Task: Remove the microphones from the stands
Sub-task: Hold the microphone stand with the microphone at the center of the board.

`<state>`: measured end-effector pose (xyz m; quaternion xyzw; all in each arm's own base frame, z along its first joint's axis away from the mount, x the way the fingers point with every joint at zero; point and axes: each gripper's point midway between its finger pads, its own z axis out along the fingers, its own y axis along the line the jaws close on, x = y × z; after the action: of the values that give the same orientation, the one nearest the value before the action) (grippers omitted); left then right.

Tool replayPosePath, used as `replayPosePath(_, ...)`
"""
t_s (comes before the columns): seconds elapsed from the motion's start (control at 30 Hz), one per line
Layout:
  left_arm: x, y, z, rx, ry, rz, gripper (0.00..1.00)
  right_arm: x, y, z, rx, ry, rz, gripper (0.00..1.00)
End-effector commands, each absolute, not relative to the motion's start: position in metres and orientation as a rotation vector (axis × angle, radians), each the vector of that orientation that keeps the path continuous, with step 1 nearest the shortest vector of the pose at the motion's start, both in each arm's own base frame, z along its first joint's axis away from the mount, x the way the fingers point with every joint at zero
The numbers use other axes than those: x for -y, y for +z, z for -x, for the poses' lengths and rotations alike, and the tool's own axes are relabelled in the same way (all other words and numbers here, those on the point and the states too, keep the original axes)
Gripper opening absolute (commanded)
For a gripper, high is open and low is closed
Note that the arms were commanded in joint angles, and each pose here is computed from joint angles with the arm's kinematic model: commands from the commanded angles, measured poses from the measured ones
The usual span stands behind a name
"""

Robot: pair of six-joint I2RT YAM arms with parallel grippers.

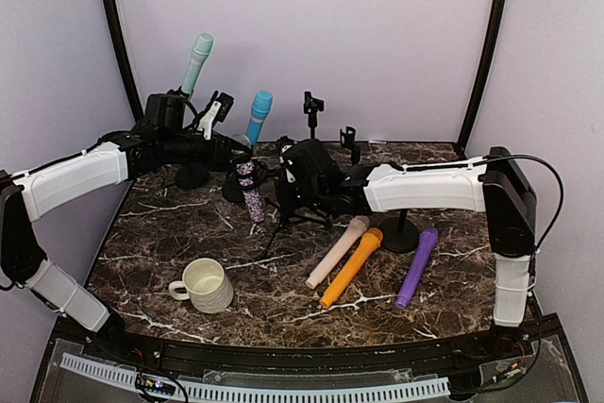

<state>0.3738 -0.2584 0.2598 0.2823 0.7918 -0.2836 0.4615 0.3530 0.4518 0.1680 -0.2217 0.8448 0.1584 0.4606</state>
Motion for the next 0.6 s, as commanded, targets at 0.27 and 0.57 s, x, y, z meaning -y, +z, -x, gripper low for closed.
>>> replayPosePath(0.27,0.264,0.329,-0.372,-1.800,-0.703,-0.711,0.04,-0.449,0.157,-0.356,-2.087,0.300,0.545,0.08)
replayPosePath(0.57,0.266,0.343,-0.374,-1.773,-0.696,-0.734,0.02,-0.450,0.154,-0.356,-2.089,0.280,0.562,0.06)
